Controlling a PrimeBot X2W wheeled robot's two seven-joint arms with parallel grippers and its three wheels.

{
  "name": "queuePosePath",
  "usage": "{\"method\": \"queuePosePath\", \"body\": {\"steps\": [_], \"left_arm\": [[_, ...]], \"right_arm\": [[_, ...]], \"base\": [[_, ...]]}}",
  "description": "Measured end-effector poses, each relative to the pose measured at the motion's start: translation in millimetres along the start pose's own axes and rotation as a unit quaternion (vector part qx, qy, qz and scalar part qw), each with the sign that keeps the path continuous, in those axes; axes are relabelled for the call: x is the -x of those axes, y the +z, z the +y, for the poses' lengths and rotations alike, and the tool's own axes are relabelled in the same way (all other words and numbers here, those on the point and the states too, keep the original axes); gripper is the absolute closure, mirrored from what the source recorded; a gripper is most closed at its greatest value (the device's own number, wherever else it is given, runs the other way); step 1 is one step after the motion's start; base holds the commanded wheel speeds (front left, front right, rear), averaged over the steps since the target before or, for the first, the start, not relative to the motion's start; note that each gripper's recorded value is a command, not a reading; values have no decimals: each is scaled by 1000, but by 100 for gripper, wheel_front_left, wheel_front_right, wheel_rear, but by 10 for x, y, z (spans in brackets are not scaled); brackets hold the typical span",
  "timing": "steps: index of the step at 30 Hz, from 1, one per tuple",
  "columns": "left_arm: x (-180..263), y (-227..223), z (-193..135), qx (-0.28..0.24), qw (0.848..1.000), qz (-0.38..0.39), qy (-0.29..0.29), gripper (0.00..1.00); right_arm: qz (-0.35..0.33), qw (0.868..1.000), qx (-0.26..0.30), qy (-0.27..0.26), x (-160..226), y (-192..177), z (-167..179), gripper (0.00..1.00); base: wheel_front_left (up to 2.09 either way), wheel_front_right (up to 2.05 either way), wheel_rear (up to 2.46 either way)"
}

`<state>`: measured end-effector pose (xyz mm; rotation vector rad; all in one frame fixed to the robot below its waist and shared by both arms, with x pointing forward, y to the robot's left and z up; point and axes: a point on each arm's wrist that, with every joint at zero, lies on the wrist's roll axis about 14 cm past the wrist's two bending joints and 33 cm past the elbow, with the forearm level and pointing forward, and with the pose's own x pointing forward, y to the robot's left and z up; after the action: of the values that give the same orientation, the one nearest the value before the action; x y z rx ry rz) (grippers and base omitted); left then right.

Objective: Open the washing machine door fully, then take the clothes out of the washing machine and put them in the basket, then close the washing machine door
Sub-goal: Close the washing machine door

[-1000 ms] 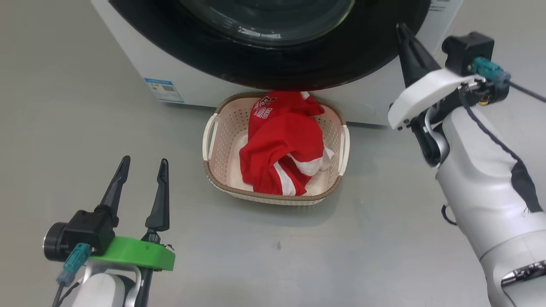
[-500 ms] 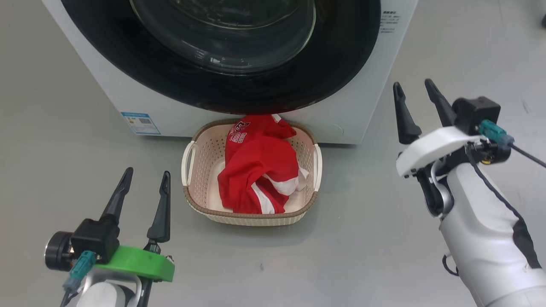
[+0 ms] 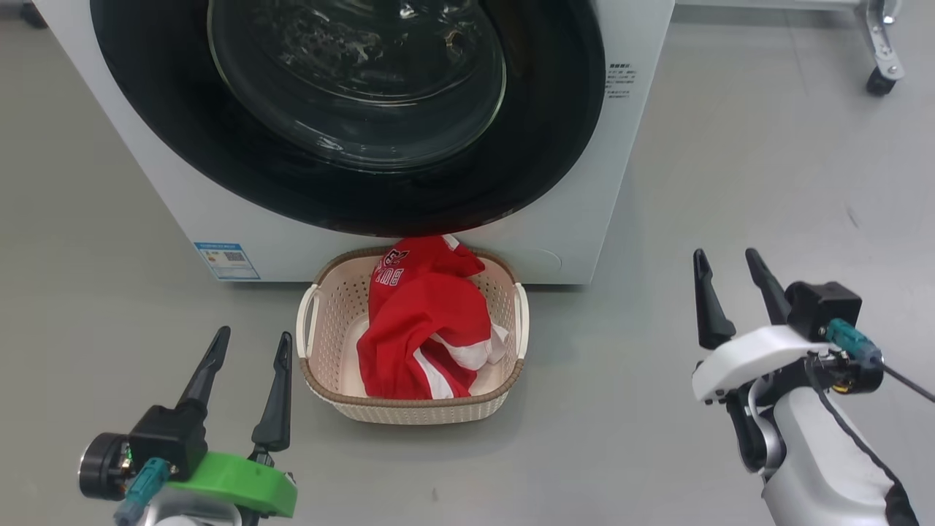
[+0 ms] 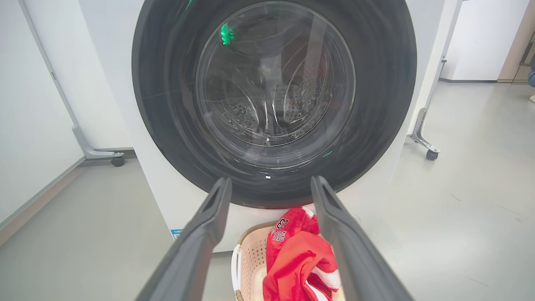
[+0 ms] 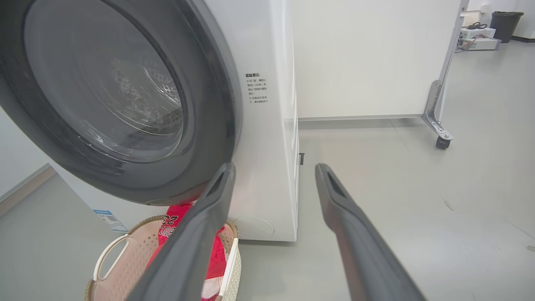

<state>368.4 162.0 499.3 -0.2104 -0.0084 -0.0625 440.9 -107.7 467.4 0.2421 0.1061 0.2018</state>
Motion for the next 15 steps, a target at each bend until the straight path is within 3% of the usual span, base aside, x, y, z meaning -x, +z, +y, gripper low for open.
{"method": "queuePosePath", "body": {"steps": [15], "left_arm": [[65,5,-76,-1,1000,2,-9,0]], "right_arm": [[-5,999,-11,-38,469,-80,-130,0]], "base": [[0,0,0]]}}
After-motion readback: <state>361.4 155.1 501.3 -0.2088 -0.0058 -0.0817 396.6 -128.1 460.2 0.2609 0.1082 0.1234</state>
